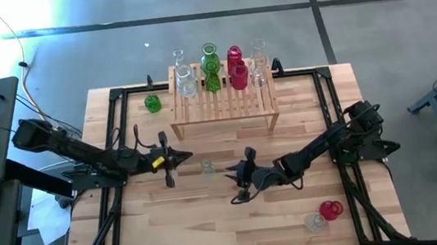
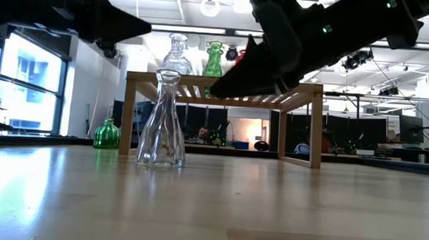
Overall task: Sort vases onto shelf
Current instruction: Put the transparent vase on the shelf aligned with the other transparent vases
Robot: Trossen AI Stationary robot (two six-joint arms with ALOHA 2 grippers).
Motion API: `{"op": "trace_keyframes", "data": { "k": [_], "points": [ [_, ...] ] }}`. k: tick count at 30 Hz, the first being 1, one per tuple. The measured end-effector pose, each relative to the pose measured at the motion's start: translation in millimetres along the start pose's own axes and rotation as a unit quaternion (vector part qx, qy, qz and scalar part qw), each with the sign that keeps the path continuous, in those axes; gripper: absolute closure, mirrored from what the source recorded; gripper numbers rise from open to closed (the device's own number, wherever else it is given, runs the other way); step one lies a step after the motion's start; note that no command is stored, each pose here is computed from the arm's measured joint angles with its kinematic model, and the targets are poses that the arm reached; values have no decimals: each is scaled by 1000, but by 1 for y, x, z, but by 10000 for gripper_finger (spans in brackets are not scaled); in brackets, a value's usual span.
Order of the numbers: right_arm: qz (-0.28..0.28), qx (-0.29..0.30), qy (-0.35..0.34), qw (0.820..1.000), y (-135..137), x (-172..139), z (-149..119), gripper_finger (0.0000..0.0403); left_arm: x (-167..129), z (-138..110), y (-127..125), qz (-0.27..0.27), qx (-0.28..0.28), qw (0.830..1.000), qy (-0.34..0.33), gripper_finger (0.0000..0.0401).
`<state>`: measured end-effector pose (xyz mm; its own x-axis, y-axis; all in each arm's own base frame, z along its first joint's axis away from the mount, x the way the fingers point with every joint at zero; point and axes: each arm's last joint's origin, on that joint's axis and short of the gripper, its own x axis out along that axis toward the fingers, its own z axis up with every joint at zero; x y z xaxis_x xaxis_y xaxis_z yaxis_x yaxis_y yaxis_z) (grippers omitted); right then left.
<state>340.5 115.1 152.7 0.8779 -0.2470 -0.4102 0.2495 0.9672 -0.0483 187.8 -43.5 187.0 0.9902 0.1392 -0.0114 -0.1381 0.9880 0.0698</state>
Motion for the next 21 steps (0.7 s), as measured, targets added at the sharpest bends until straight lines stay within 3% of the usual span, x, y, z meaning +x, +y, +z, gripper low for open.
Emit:
{"op": "trace_keyframes", "data": {
  "k": [11,21],
  "points": [
    [-27,23,-46,998,-3,1,10,210,-6,20,20,8,27,998,-58,401],
    [-33,18,-83,996,-9,5,20,167,-14,19,31,20,41,999,-22,401]
  ]
}}
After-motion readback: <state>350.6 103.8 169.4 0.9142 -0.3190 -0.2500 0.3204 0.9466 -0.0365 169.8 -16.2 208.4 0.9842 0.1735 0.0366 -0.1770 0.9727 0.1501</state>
